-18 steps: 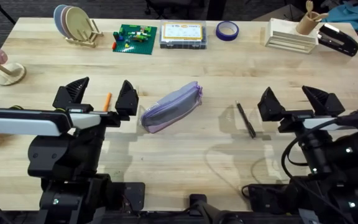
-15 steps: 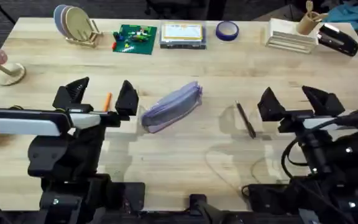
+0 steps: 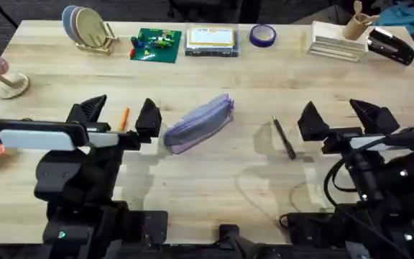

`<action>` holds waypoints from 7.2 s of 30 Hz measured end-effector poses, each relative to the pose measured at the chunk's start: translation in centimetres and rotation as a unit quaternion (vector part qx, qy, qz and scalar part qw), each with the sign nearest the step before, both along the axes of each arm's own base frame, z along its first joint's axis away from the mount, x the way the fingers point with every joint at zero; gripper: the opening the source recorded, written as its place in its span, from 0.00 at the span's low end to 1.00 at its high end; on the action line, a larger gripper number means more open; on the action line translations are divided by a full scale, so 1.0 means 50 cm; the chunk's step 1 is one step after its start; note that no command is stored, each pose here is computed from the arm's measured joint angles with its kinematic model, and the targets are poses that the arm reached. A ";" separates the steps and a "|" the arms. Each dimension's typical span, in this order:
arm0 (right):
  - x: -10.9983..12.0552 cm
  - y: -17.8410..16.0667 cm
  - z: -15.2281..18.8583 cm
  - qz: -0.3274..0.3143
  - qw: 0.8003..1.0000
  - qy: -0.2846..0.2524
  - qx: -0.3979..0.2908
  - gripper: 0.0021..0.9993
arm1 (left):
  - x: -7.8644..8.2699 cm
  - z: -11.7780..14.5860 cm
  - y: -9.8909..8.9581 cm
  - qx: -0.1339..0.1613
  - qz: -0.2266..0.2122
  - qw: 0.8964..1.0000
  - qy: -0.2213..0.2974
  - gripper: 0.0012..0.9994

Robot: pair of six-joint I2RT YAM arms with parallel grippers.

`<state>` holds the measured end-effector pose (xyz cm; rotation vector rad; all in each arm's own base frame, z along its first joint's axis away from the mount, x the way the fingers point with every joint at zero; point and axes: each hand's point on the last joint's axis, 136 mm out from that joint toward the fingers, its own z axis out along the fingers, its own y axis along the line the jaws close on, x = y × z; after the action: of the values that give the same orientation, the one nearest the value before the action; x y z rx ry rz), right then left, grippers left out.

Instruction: Unzip the bag, pick up the pens from the table one at a time and place them inside, then zip the bag closed.

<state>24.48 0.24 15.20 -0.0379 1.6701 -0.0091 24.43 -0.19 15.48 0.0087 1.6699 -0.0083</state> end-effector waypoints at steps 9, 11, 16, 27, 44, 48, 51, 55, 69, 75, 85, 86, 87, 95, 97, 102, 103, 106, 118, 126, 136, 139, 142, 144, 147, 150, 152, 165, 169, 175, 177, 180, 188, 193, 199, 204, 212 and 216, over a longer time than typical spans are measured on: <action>-0.021 0.002 0.046 0.002 1.000 0.031 -0.001 1.00 | -0.063 0.081 -0.004 -0.001 -0.006 0.998 0.066 0.99; -0.028 0.002 0.081 0.003 0.999 0.033 -0.001 1.00 | -0.076 0.114 -0.009 -0.002 -0.013 0.997 0.072 0.99; -0.028 0.003 0.161 0.004 0.999 0.051 -0.001 1.00 | -0.095 0.152 -0.027 -0.009 -0.038 0.991 0.128 0.99; 0.011 0.008 0.255 0.012 0.994 0.107 0.002 1.00 | -0.082 0.183 -0.063 -0.029 -0.088 0.960 0.263 0.99; 0.023 0.050 0.224 0.071 0.984 0.161 0.018 1.00 | -0.128 0.081 -0.122 0.079 -0.266 0.866 0.416 0.99; 0.022 0.052 0.224 0.075 0.984 0.161 0.019 1.00 | -0.124 0.073 -0.124 0.118 -0.295 0.854 0.412 0.99; 0.022 0.054 0.224 0.077 0.984 0.161 0.020 1.00 | -0.110 0.070 -0.127 0.130 -0.308 0.851 0.405 0.99; 0.021 0.058 0.224 0.083 0.983 0.161 0.022 1.00 | -0.097 0.054 -0.137 0.121 -0.329 0.838 0.418 0.99; 0.021 0.062 0.224 0.089 0.983 0.160 0.023 1.00 | -0.022 -0.040 -0.175 0.114 -0.375 0.789 0.473 1.00; 0.021 0.062 0.224 0.089 0.983 0.160 0.023 1.00 | -0.012 -0.093 -0.197 0.111 -0.394 0.759 0.506 1.00; 0.021 0.062 0.224 0.089 0.983 0.160 0.023 1.00 | -0.005 -0.141 -0.202 0.100 -0.399 0.736 0.538 1.00; 0.021 0.062 0.224 0.089 0.983 0.160 0.023 1.00 | -0.004 -0.142 -0.202 0.100 -0.399 0.736 0.538 0.99; 0.021 0.062 0.224 0.089 0.983 0.160 0.023 1.00 | -0.003 -0.142 -0.202 0.100 -0.399 0.736 0.537 1.00; 0.021 0.062 0.224 0.089 0.983 0.160 0.023 1.00 | 0.005 -0.141 -0.203 0.103 -0.398 0.741 0.531 1.00; 0.021 0.062 0.224 0.089 0.983 0.160 0.022 1.00 | 0.005 -0.141 -0.203 0.103 -0.398 0.741 0.531 1.00; 0.021 0.062 0.224 0.089 0.983 0.160 0.021 1.00 | 0.004 -0.141 -0.203 0.103 -0.398 0.741 0.531 1.00; 0.021 0.062 0.224 0.089 0.983 0.160 0.021 1.00 | 0.004 -0.141 -0.203 0.103 -0.398 0.741 0.531 1.00; 0.021 0.062 0.224 0.089 0.983 0.160 0.021 1.00 | 0.001 -0.141 -0.202 0.102 -0.398 0.739 0.534 1.00; 0.021 0.062 0.224 0.089 0.983 0.160 0.021 1.00 | -0.005 -0.141 -0.202 0.099 -0.399 0.735 0.539 0.77; 0.021 0.062 0.224 0.089 0.983 0.160 0.021 1.00 | -0.004 -0.120 -0.205 0.104 -0.401 0.746 0.521 0.30; 0.018 0.077 0.227 0.109 0.981 0.159 0.036 1.00 | -0.003 -0.117 -0.205 0.105 -0.401 0.748 0.518 0.04; 0.016 0.098 0.226 0.137 0.976 0.164 0.049 1.00 | -0.003 -0.117 -0.205 0.106 -0.401 0.748 0.518 0.04; 0.022 0.127 0.211 0.178 0.965 0.183 0.067 1.00 | -0.003 -0.117 -0.205 0.105 -0.401 0.748 0.518 0.05; 0.027 0.146 0.198 0.204 0.955 0.200 0.079 1.00 | -0.003 -0.117 -0.205 0.106 -0.401 0.748 0.518 0.05; 0.034 0.175 0.176 0.245 0.938 0.226 0.099 1.00 | -0.003 -0.117 -0.205 0.105 -0.401 0.748 0.518 0.05; 0.037 0.212 0.163 0.285 0.921 0.243 0.108 1.00 | -0.003 -0.117 -0.205 0.105 -0.400 0.748 0.518 0.05; 0.036 0.243 0.154 0.314 0.909 0.252 0.108 1.00 | -0.003 -0.117 -0.205 0.105 -0.400 0.748 0.518 0.04; 0.042 0.358 0.095 0.410 0.861 0.288 0.083 1.00 | -0.003 -0.117 -0.205 0.104 -0.400 0.749 0.519 0.04; 0.046 0.360 0.080 0.405 0.857 0.306 0.095 1.00 | -0.003 -0.117 -0.205 0.104 -0.400 0.749 0.519 0.04; 0.057 0.363 0.063 0.373 0.847 0.345 0.155 1.00 | -0.003 -0.117 -0.205 0.104 -0.399 0.749 0.519 0.04; 0.060 0.363 0.061 0.365 0.846 0.351 0.167 1.00 | -0.003 -0.117 -0.205 0.104 -0.399 0.749 0.519 0.04; 0.064 0.363 0.050 0.353 0.843 0.364 0.179 1.00 | -0.003 -0.117 -0.205 0.104 -0.399 0.749 0.519 0.04; 0.097 0.394 -0.025 0.346 0.827 0.403 0.185 1.00 | -0.003 -0.117 -0.205 0.104 -0.399 0.749 0.519 0.04; 0.099 0.418 -0.052 0.353 0.821 0.413 0.176 1.00 | -0.003 -0.117 -0.205 0.104 -0.399 0.749 0.519 0.04; 0.116 0.431 -0.074 0.355 0.822 0.411 0.172 0.97 | -0.003 -0.117 -0.205 0.104 -0.400 0.749 0.519 0.04; 0.125 0.433 -0.087 0.351 0.822 0.413 0.173 0.93 | -0.003 -0.117 -0.205 0.104 -0.399 0.749 0.519 0.04; 0.140 0.438 -0.096 0.352 0.825 0.406 0.173 0.70 | -0.003 -0.117 -0.205 0.104 -0.399 0.749 0.519 0.04; 0.144 0.440 -0.091 0.354 0.828 0.399 0.173 0.54 | -0.003 -0.117 -0.205 0.104 -0.399 0.749 0.519 0.04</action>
<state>31.70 22.23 10.67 -0.4384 2.3682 0.9980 24.30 -10.46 9.62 1.0745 2.6414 -0.5732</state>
